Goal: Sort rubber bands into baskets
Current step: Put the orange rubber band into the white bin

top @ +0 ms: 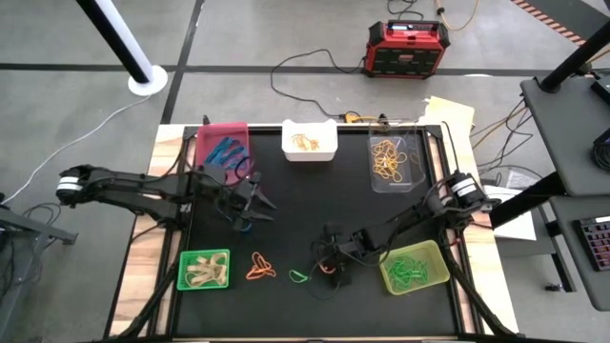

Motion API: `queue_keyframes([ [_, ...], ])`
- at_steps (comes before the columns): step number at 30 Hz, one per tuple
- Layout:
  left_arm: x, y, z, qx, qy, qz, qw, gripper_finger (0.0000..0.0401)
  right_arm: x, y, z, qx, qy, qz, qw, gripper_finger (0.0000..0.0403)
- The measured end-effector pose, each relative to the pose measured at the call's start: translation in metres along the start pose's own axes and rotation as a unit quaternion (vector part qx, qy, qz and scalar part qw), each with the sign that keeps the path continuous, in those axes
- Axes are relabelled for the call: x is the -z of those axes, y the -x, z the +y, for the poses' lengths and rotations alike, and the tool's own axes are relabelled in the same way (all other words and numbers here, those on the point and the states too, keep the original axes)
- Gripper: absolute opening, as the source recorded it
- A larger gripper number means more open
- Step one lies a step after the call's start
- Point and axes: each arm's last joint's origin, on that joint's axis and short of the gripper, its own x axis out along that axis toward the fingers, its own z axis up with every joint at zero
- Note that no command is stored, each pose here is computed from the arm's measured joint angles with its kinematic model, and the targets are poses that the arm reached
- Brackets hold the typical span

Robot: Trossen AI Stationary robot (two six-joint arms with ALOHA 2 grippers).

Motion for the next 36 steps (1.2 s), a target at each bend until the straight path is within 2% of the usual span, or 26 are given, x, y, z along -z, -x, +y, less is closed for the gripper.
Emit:
queue_keyframes([
  [7,0.004,-0.006,0.002,-0.001,0.000,0.012,1.000,0.0139,-0.011,0.021,-0.012,0.019,-0.002,-0.027,0.999,0.0009],
  [9,0.003,-0.007,0.003,-0.001,-0.005,0.008,1.000,0.0139,-0.018,0.034,-0.020,0.041,-0.010,-0.048,0.998,0.0009],
  [11,0.003,-0.007,0.003,-0.001,-0.018,0.007,1.000,0.0139,-0.025,0.046,-0.032,0.089,-0.011,-0.069,0.994,0.0009],
  [14,0.002,-0.005,0.002,-0.001,-0.055,0.005,0.998,0.0139,-0.033,0.065,-0.059,0.191,-0.018,-0.090,0.977,0.0009],
  [17,-0.001,-0.001,0.002,-0.018,-0.107,-0.005,0.994,0.0139,-0.037,0.081,-0.100,0.283,-0.065,-0.107,0.951,0.0009],
  [21,-0.003,0.006,0.005,-0.114,-0.168,0.003,0.979,0.0139,-0.033,0.093,-0.169,0.352,-0.144,-0.136,0.915,0.0009],
  [23,-0.005,0.009,0.008,-0.170,-0.191,0.007,0.967,0.0139,-0.029,0.096,-0.206,0.359,-0.175,-0.166,0.902,0.0009],
  [26,-0.005,0.012,0.010,-0.235,-0.211,0.021,0.949,0.0139,-0.016,0.101,-0.257,0.341,-0.218,-0.224,0.887,0.0009],
  [29,-0.005,0.013,0.012,-0.257,-0.214,0.027,0.942,0.0139,0.002,0.103,-0.296,0.303,-0.266,-0.270,0.875,0.0009],
  [33,-0.003,0.011,0.013,-0.255,-0.197,0.028,0.946,0.0139,0.021,0.095,-0.322,0.247,-0.331,-0.300,0.860,0.0009],
  [36,-0.001,0.008,0.014,-0.254,-0.177,0.031,0.950,0.0139,0.029,0.085,-0.327,0.242,-0.356,-0.287,0.856,0.0018],
])
